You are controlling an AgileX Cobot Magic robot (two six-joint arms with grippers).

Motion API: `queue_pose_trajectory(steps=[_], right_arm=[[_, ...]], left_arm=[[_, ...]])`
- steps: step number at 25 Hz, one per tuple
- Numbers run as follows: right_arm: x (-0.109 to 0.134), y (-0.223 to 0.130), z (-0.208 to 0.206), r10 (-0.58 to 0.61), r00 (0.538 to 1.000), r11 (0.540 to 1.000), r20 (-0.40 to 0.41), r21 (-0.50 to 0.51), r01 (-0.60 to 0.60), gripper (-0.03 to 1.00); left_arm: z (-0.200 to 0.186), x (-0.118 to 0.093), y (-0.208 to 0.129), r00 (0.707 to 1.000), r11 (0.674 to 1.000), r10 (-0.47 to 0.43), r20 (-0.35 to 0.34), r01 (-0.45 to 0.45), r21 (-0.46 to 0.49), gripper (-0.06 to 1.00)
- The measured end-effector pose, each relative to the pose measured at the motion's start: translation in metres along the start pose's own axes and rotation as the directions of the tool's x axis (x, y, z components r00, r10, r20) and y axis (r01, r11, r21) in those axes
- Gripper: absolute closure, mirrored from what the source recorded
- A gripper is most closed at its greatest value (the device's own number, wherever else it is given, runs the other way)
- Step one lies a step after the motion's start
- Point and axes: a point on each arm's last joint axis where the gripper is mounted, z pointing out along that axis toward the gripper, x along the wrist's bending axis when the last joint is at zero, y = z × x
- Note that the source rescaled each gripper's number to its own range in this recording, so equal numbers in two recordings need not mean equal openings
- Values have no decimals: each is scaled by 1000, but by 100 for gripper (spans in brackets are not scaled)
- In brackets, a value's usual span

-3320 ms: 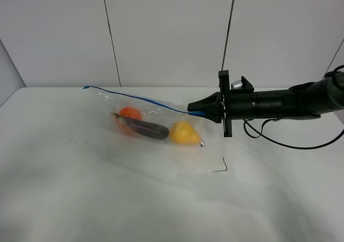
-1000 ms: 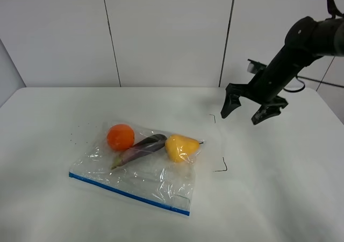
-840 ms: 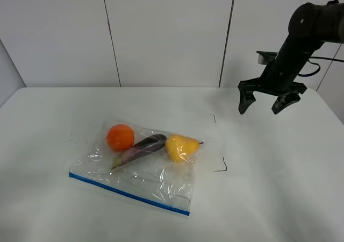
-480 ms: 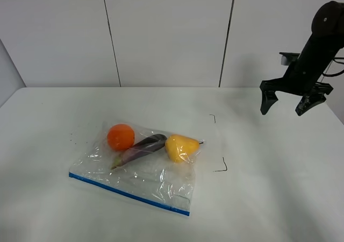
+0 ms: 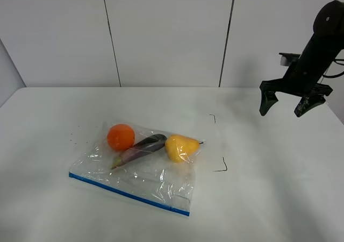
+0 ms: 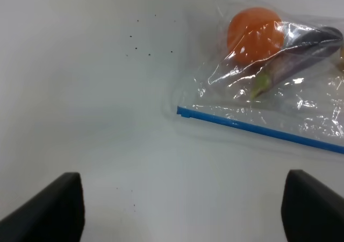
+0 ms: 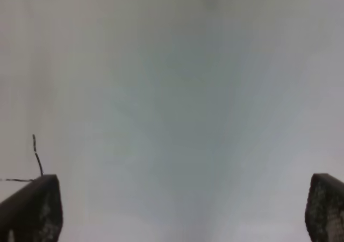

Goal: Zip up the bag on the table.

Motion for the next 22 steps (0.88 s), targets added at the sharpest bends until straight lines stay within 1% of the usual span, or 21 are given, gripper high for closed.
queue_pose_trajectory(steps=[3,6,8,10,12,15,17,20,22], right_arm=[[3,-6,-26,-8,1000,998,1,-65,8,-3],[8,-17,-62,-19,1000,988,3,-156,20,-3],[11,-32,-88,-27,1000,975,7,-220,28,-3],[14,-52,-106,-32,999,965,10,-259,34,-3],[15,-82,-118,-35,999,960,18,-277,38,-3],[14,-133,-124,-38,998,958,45,-283,49,-3],[12,-168,-119,-39,997,960,64,-273,55,-3],[11,-221,-111,-41,996,954,79,-293,62,-3],[10,-252,-102,-41,996,938,82,-339,67,-3]], left_arm=[[0,0,0,1000,1000,0,0,0,0,-2],[0,0,0,1000,1000,0,0,0,0,-2],[0,0,0,1000,1000,0,0,0,0,-2],[0,0,0,1000,1000,0,0,0,0,-2],[0,0,0,1000,1000,0,0,0,0,-2],[0,0,0,1000,1000,0,0,0,0,-2],[0,0,0,1000,1000,0,0,0,0,-2],[0,0,0,1000,1000,0,0,0,0,-2],[0,0,0,1000,1000,0,0,0,0,-2]])
